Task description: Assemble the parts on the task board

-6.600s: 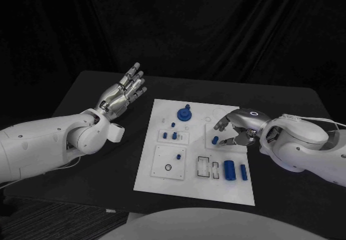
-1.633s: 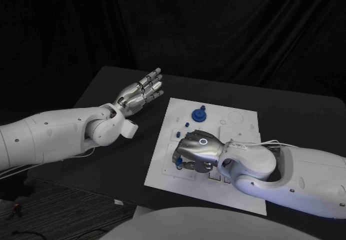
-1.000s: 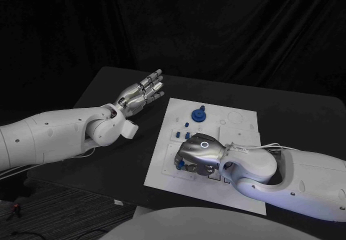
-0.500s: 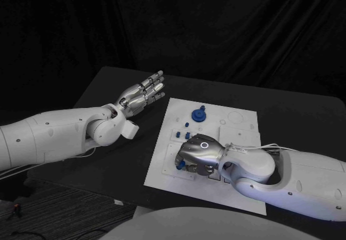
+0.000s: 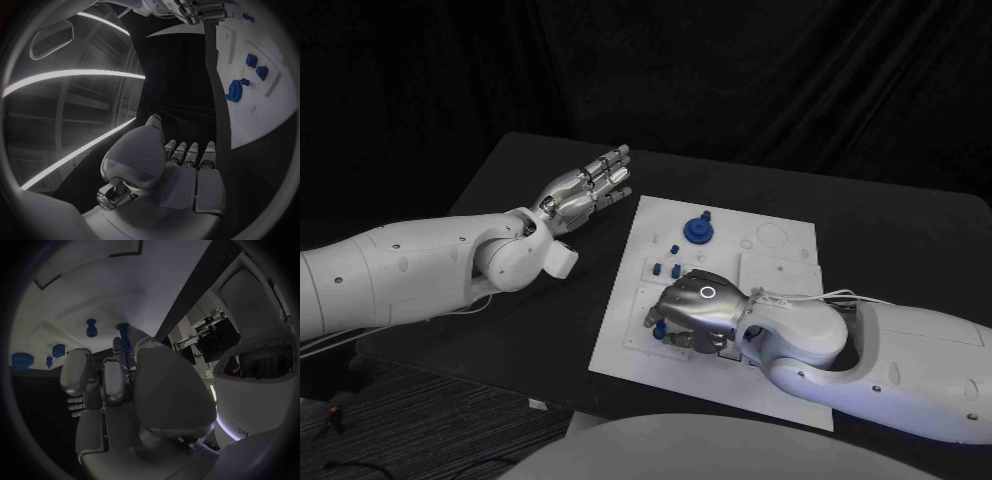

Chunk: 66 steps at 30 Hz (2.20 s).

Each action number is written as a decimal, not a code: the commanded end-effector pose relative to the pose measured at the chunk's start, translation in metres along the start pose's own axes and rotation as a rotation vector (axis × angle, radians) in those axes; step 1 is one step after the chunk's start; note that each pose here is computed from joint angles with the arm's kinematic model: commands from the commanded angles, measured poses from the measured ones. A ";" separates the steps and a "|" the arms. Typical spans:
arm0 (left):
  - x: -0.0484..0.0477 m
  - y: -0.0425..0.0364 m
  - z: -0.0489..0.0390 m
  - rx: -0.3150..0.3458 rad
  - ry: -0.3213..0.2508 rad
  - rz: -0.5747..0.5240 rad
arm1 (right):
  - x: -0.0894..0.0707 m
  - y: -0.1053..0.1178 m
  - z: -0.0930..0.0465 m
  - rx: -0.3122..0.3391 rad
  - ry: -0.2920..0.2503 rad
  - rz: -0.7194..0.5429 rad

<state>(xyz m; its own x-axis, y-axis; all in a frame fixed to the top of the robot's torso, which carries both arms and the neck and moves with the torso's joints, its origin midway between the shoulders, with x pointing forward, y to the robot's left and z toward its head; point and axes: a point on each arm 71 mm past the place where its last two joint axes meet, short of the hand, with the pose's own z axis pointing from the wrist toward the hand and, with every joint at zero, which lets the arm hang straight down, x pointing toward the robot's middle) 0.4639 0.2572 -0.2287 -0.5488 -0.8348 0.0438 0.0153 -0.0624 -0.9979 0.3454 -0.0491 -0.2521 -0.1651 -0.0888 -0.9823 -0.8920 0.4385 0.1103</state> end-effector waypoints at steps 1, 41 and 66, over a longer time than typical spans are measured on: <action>0.0023 0.0001 0.0004 0.003 0.013 -0.013 | 0.000 -0.002 -0.001 0.023 -0.011 -0.006; -0.0013 -0.0190 -0.0082 0.242 -0.081 0.286 | -0.073 -0.146 -0.185 0.947 -0.003 0.568; 0.0024 -0.0153 -0.0091 0.240 -0.024 0.321 | -0.039 -0.116 -0.192 1.016 0.348 0.484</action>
<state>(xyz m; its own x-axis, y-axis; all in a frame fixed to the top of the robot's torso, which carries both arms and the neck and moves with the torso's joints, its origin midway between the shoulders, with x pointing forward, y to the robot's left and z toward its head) 0.4588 0.2643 -0.2211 -0.4480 -0.8545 -0.2629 0.2747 0.1482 -0.9500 0.3769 -0.2670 -0.1968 -0.6415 0.1446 -0.7534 0.0108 0.9837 0.1795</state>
